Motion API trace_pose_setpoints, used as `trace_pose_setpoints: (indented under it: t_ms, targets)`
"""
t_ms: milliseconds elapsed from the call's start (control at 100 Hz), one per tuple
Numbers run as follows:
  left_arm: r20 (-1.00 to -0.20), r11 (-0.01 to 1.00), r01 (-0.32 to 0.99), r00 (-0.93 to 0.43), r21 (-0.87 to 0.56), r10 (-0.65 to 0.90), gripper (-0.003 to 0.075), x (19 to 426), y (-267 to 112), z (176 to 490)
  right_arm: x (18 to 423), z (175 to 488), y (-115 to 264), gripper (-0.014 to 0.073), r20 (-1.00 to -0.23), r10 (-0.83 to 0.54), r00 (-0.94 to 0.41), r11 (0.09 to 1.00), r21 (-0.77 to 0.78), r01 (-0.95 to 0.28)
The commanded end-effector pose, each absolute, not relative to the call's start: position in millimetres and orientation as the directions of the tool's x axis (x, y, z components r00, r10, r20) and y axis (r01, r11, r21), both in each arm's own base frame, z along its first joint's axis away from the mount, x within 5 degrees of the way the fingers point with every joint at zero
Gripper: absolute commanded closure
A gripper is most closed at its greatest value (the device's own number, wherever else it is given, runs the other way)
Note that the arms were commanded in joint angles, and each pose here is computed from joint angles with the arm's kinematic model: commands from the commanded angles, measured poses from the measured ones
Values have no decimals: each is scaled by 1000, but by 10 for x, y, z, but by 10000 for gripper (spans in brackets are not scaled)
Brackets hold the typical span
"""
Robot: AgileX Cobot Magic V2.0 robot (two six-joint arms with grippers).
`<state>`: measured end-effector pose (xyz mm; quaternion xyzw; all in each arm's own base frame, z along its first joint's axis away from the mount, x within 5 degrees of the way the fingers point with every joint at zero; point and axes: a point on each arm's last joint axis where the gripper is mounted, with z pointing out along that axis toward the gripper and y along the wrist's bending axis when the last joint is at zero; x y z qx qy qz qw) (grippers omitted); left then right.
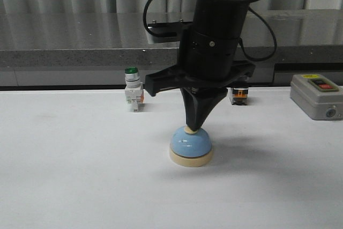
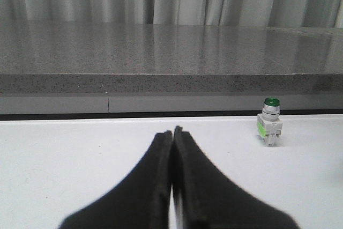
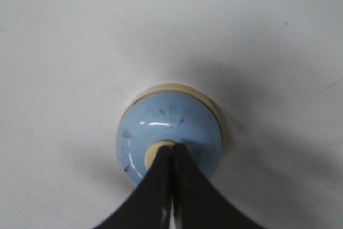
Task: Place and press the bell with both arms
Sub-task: 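Press down on the bell button with the closed right gripper tips, then lift the right gripper up and away from the bell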
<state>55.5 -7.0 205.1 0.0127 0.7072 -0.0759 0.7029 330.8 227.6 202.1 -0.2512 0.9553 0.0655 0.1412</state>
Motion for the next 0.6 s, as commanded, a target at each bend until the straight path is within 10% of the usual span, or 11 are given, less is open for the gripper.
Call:
trace_pose_setpoints:
  t_ms: [0,590]
  targets:
    - [-992,986,130,54,-105,-112,741,550,-68,1996,3272,2492,2227,655,-431,-457,-778,853,36,-521]
    - [-992,986,130,54,-105,-112,741,550,-68,1996,3002,3579,1228,655,-671,-259,-695,937,-1,-349]
